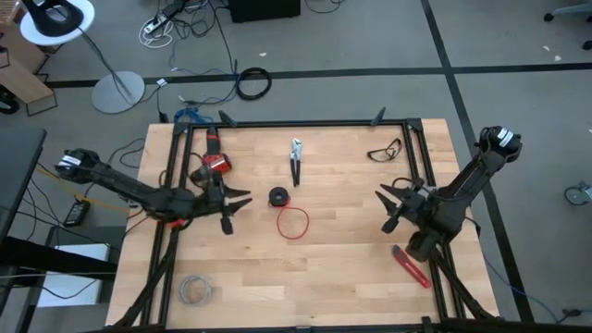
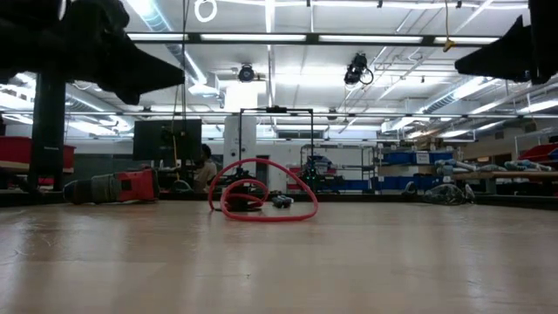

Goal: Coil cords
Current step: Return to Home Position

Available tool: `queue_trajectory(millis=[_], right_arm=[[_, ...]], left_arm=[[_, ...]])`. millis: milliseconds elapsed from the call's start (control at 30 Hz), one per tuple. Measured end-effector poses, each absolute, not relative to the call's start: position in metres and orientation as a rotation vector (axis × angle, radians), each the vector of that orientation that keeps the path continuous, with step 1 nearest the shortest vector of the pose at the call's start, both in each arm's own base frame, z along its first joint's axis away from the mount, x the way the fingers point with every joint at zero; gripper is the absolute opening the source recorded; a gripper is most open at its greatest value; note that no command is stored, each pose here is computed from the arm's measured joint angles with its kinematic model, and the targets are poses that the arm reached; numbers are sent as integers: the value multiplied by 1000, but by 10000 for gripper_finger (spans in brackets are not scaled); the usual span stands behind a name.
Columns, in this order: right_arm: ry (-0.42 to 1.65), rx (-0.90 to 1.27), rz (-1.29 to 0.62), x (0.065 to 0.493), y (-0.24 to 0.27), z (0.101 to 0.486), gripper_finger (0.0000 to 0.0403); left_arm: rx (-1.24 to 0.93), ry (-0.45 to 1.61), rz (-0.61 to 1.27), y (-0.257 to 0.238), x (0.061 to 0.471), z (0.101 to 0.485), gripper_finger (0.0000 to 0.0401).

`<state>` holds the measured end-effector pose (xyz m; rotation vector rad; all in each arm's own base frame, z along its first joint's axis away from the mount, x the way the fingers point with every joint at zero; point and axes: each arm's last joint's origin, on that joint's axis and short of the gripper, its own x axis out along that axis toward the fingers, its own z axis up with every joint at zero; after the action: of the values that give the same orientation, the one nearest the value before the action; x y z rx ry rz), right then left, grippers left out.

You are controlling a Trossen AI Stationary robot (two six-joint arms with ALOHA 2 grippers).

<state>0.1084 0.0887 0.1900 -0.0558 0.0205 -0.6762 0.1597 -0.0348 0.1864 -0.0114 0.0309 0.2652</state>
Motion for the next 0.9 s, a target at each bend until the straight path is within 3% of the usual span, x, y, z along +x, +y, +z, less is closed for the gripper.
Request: queue_trajectory(millis=[467,700,900], right_arm=[[18,-50,-679,112,92,162,102],[54,-74,-677,113,94,157,82],[196,-31,-696,115,90,153,80]], left_arm=[[5,114,268,-22,188,156,103],[-1,-63,284,-15,164,158,103],[14,-64,310,-14,150,164,103]])
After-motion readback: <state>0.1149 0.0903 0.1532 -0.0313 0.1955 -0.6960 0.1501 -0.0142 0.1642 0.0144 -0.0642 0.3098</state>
